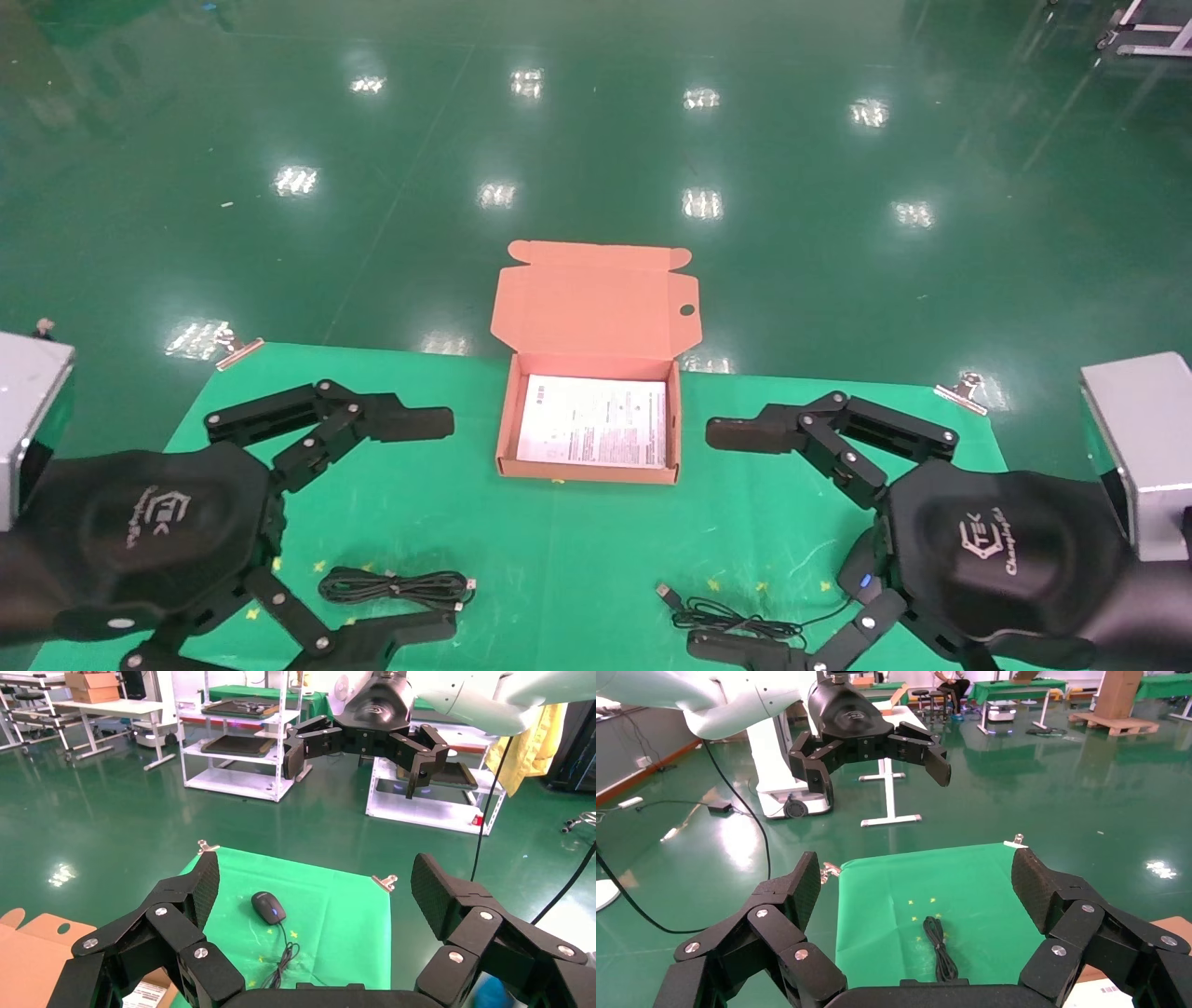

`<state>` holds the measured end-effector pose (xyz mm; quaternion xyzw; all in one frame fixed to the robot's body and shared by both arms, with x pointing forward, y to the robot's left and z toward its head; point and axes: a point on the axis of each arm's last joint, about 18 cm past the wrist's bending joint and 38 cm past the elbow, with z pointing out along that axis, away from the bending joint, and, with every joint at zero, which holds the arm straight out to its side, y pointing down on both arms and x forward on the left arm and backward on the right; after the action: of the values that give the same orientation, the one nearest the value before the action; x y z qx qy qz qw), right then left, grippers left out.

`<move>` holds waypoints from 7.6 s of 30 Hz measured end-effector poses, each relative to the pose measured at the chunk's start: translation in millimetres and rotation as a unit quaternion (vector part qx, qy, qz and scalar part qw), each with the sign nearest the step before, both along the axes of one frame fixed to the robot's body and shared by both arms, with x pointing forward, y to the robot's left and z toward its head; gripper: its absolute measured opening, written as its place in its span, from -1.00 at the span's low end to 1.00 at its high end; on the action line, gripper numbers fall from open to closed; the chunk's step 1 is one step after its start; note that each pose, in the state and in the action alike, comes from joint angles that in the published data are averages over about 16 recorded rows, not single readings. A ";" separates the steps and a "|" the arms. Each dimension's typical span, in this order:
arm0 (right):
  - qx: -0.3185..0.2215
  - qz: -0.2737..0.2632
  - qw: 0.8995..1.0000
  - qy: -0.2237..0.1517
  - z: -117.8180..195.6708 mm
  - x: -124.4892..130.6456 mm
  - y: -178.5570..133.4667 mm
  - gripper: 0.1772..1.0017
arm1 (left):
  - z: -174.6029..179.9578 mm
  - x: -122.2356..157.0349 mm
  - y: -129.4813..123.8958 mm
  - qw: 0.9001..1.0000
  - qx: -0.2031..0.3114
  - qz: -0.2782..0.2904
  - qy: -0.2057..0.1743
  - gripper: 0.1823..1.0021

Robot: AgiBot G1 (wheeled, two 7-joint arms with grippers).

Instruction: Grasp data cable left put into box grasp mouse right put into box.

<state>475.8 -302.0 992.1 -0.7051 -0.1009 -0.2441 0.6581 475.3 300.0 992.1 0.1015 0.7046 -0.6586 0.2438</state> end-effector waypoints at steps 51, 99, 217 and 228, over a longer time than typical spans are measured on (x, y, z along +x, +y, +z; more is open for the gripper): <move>-0.458 -0.044 0.860 -0.222 -47.4 68.7 1.1 1.00 | -44.1 80.5 -25.4 0.934 0.336 0.119 0.011 1.00; -0.559 -0.191 0.797 -0.124 -160.9 179.6 31.1 1.00 | -146.7 222.3 -9.0 0.850 0.423 0.298 0.096 1.00; -0.275 -0.362 0.825 -0.336 164.2 190.3 78.8 -0.96 | 86.8 221.2 8.9 0.801 0.404 0.415 -0.150 -0.98; -0.245 -0.347 0.825 -0.373 207.7 207.7 126.2 -0.96 | 142.3 221.2 -7.6 0.797 0.373 0.431 -0.201 -0.98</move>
<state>683.5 -175.8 1199.8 -0.6864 -0.1438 -0.6684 0.2478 696.6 292.4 1134.4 0.0007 0.8020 -0.1363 0.5816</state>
